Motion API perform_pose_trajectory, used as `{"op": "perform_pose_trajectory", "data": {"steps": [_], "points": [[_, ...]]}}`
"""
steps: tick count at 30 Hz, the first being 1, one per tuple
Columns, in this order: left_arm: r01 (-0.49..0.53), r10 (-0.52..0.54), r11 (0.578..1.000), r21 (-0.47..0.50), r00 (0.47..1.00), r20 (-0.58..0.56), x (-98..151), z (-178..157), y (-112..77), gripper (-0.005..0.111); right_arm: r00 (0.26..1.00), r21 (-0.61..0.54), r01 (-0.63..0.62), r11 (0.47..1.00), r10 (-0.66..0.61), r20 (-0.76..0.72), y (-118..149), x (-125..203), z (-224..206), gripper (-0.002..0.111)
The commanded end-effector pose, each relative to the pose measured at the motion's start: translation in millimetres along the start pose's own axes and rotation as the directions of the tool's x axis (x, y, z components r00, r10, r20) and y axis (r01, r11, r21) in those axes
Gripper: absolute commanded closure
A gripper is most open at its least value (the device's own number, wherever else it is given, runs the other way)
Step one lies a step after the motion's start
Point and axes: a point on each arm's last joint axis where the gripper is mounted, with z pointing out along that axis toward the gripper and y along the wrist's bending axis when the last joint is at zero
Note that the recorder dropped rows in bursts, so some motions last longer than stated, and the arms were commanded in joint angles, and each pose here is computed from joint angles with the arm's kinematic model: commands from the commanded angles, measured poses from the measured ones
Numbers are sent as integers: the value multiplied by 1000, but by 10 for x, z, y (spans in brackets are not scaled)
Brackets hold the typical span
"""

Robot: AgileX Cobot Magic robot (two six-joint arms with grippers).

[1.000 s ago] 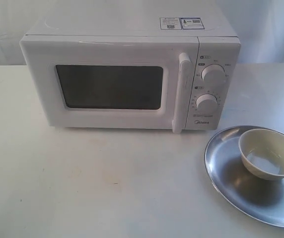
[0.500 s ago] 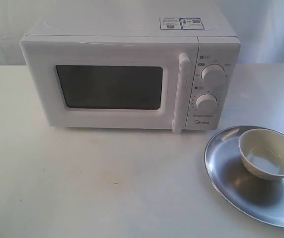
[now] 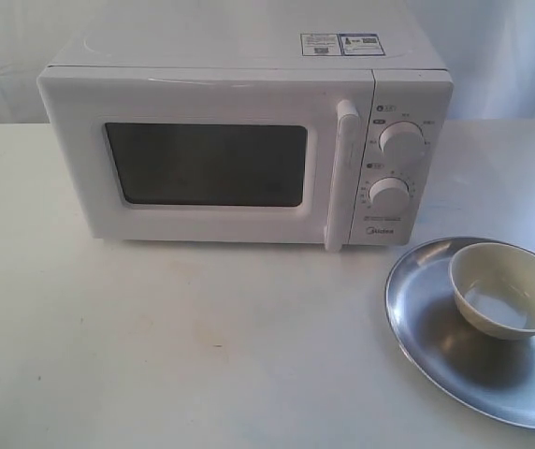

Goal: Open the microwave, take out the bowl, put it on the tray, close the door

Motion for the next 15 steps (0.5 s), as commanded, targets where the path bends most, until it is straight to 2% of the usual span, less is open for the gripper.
{"op": "perform_pose_trajectory", "data": {"steps": [1,15], "points": [[4,-4,1000,5,1000,3,4,0,-4,107,996,5,29,1000,-28,-86,-4,83,-3,108],[4,-4,1000,5,1000,1,6,0,-5,107,995,12,-37,999,38,-90,-5,87,-4,108]]}}
